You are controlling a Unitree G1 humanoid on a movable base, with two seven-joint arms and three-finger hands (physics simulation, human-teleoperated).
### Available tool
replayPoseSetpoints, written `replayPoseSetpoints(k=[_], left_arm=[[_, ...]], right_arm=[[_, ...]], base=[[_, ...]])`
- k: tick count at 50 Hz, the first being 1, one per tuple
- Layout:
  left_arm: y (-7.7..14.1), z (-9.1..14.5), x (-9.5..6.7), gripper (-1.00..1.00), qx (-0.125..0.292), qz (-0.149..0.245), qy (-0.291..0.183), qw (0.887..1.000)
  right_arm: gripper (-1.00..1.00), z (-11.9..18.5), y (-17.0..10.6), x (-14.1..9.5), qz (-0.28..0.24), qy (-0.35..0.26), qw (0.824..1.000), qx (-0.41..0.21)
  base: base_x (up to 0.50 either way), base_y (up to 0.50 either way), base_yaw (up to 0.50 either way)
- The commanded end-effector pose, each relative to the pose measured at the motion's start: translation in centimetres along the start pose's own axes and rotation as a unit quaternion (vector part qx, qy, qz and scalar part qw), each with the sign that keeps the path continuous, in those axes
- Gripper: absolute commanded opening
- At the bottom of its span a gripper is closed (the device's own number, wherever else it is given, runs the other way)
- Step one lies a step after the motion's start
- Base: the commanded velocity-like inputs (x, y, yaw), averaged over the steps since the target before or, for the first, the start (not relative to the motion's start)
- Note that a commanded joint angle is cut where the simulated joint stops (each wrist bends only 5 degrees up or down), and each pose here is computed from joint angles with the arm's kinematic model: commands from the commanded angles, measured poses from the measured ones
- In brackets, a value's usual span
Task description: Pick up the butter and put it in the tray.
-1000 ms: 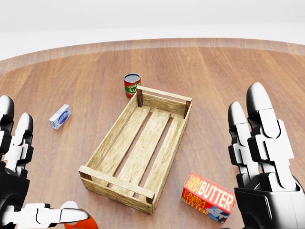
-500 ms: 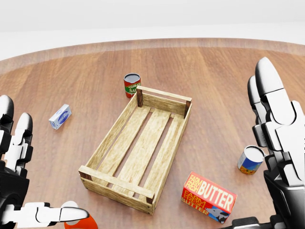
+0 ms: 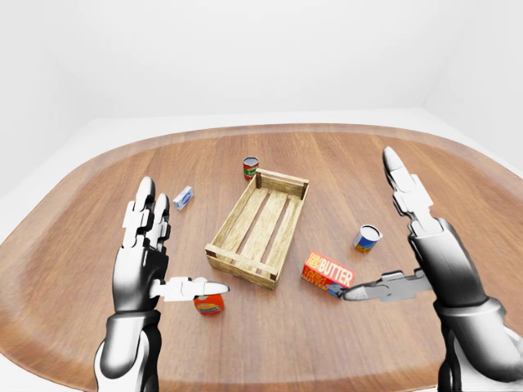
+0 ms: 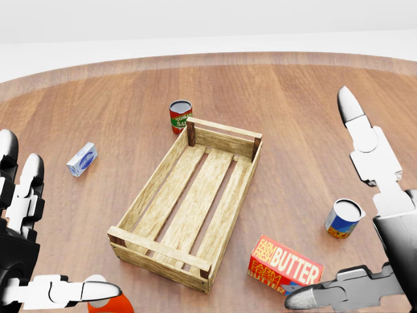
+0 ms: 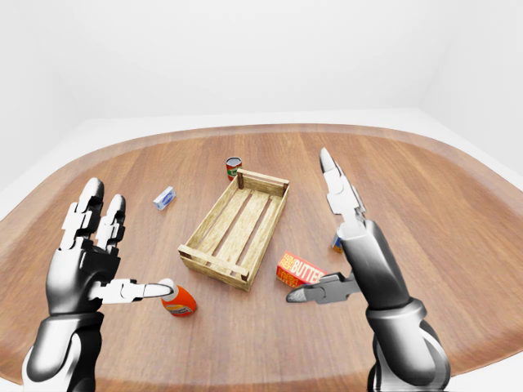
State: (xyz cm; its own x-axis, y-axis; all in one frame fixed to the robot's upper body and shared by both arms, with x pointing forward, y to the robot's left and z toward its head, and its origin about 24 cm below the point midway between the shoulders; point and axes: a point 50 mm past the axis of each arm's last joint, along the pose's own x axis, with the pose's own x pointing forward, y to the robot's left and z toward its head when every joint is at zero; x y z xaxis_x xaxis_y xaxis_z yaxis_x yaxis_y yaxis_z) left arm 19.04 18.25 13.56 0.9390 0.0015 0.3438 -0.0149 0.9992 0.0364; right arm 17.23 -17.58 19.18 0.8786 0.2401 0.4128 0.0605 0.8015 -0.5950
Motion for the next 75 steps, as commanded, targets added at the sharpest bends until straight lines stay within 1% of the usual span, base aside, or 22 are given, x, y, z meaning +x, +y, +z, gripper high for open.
replayPoseSetpoints(k=[1, 4, 9, 10, 11, 13, 16, 21, 30, 33, 34, 41, 51, 54, 59, 62, 63, 67, 75], left_arm=[[0.2, -1.0, 0.6, 1.0, -0.01, 0.024, 0.013, 1.0], [0.2, -0.9, 0.6, 1.0, -0.01, 0.025, 0.011, 1.0], [0.3, -0.7, 0.7, 1.0, -0.01, 0.027, 0.007, 1.0], [0.3, -0.8, 0.7, 1.0, -0.01, 0.027, 0.007, 1.0], [0.3, -0.8, 0.7, 1.0, -0.01, 0.027, 0.009, 1.0], [0.3, -0.9, 0.7, 1.0, -0.009, 0.027, 0.01, 1.0], [0.3, -0.8, 0.7, 1.0, -0.009, 0.027, 0.008, 1.0], [0.3, -0.8, 0.7, 1.0, -0.009, 0.028, 0.007, 1.0], [0.4, -0.8, 0.7, 1.0, -0.009, 0.028, 0.008, 1.0], [0.4, -0.7, 0.7, 1.0, -0.009, 0.028, 0.006, 1.0], [0.3, -0.7, 0.7, 1.0, -0.009, 0.028, 0.007, 1.0], [0.3, -0.7, 0.7, 1.0, -0.009, 0.029, 0.006, 1.0], [0.3, -0.7, 0.8, 1.0, -0.009, 0.027, 0.005, 1.0], [0.3, -0.8, 0.8, 1.0, -0.009, 0.028, 0.007, 1.0], [0.3, -0.9, 0.8, 1.0, -0.009, 0.027, 0.01, 1.0], [0.3, -0.7, 0.7, 1.0, -0.009, 0.027, 0.005, 1.0], [0.3, -0.9, 0.7, 1.0, -0.01, 0.028, 0.009, 1.0], [0.3, -0.7, 0.8, 1.0, -0.01, 0.028, 0.006, 1.0], [0.2, -0.9, 0.7, 1.0, -0.009, 0.025, 0.011, 1.0]], right_arm=[[1.0, -3.9, 0.9, 1.3, 0.008, 0.079, 0.997, -0.023], [1.0, -4.9, 1.0, 1.6, 0.01, 0.095, 0.995, -0.025], [1.0, -5.4, 1.3, 1.8, 0.022, 0.106, 0.993, -0.036], [1.0, -6.0, 1.5, 1.8, 0.028, 0.12, 0.991, -0.044], [1.0, -6.3, 1.5, 1.8, 0.028, 0.124, 0.991, -0.034], [1.0, -7.1, 1.5, 1.7, 0.034, 0.14, 0.989, -0.038], [1.0, -7.3, 1.7, 1.9, 0.048, 0.145, 0.987, -0.046], [1.0, -8.1, 1.4, 2.1, 0.056, 0.159, 0.984, -0.06], [1.0, -9.9, 1.8, 1.6, 0.071, 0.198, 0.976, -0.053], [1.0, -10.0, 1.7, 1.5, 0.072, 0.199, 0.976, -0.047], [1.0, -10.5, 1.7, 1.4, 0.074, 0.208, 0.974, -0.046], [1.0, -11.8, 2.0, 1.5, 0.078, 0.225, 0.971, -0.027], [1.0, -14.5, 2.9, 1.9, 0.089, 0.263, 0.961, 0.0], [1.0, -15.7, 3.2, 1.7, 0.088, 0.283, 0.955, 0.013], [1.0, -16.8, 3.6, 2.0, 0.092, 0.3, 0.949, 0.017], [1.0, -17.1, 3.7, 2.2, 0.094, 0.305, 0.948, 0.019], [1.0, -17.5, 4.0, 2.0, 0.102, 0.313, 0.944, 0.01], [1.0, -18.2, 4.4, 1.7, 0.1, 0.328, 0.939, 0.024], [1.0, -18.5, 5.1, 1.5, 0.112, 0.335, 0.935, 0.029]], base=[[0.0, 0.0, 0.0], [0.0, 0.0, 0.0], [0.0, 0.0, 0.0], [0.0, 0.0, 0.0], [0.0, 0.0, 0.0], [0.0, 0.0, 0.0], [0.0, 0.0, 0.0], [0.0, 0.0, 0.0], [0.0, 0.0, 0.0], [0.0, 0.0, 0.0], [0.0, 0.0, 0.0], [0.0, 0.0, 0.0], [0.0, 0.0, 0.0], [0.0, 0.0, 0.0], [0.0, 0.0, 0.0], [0.0, 0.0, 0.0], [0.0, 0.0, 0.0], [0.0, 0.0, 0.0], [0.0, 0.0, 0.0]])
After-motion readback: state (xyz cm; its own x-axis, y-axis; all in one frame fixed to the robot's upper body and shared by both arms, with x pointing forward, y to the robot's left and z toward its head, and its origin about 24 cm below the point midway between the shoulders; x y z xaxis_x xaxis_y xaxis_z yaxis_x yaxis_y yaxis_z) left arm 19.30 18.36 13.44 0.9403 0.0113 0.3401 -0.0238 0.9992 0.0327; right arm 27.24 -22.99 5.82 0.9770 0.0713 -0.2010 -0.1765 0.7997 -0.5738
